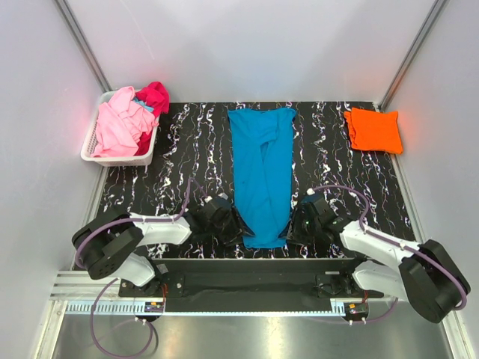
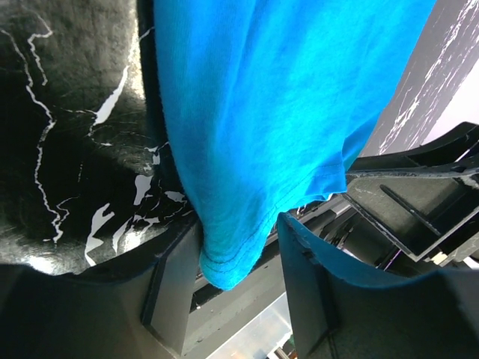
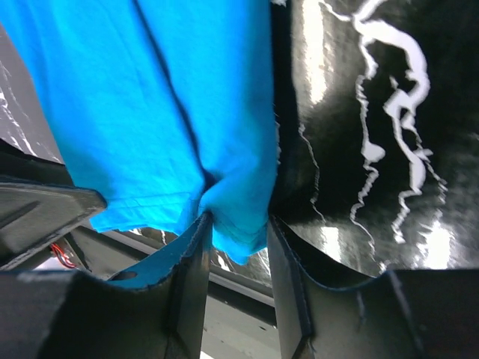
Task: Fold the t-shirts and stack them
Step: Fold the tshirt
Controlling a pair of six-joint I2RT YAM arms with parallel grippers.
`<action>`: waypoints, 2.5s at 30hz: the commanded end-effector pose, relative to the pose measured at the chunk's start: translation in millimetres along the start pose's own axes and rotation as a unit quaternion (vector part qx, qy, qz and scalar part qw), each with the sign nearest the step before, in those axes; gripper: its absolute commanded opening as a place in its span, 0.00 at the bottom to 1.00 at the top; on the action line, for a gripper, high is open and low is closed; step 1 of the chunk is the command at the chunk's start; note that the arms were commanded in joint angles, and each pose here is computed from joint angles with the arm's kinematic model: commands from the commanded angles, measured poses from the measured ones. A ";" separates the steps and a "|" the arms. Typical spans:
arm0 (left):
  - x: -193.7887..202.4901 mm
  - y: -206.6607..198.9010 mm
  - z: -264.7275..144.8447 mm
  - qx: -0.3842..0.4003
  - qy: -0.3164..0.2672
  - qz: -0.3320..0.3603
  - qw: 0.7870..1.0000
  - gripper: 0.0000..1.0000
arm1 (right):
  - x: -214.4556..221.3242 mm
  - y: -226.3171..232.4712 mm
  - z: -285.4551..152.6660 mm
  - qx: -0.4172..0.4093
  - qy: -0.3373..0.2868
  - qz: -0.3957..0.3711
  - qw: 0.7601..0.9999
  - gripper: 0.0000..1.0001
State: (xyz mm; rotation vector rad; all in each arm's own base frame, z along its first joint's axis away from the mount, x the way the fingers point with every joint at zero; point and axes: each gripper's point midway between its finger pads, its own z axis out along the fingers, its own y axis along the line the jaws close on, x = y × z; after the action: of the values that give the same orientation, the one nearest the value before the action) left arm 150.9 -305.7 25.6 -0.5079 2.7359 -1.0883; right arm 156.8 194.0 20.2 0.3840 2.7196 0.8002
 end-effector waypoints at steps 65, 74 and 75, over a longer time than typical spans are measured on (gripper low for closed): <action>2.1 4.6 -41.6 -0.026 -0.044 0.074 0.996 0.00 | -2.3 14.2 -57.2 0.045 -0.032 -0.020 0.998 0.00; -32.3 -27.5 -49.6 -0.054 -0.097 0.096 0.989 0.00 | -51.4 43.7 -69.7 0.069 -0.102 -0.086 0.989 0.00; -37.6 -27.8 -49.4 -0.058 -0.102 0.093 0.989 0.00 | -63.7 51.1 -71.6 0.076 -0.119 -0.094 0.985 0.00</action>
State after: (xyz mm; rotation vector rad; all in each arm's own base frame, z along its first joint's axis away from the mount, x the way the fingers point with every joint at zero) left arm 157.5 -290.0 78.9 -0.3412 2.6530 -0.9129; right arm 169.4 185.7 96.8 0.3066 2.6533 0.5932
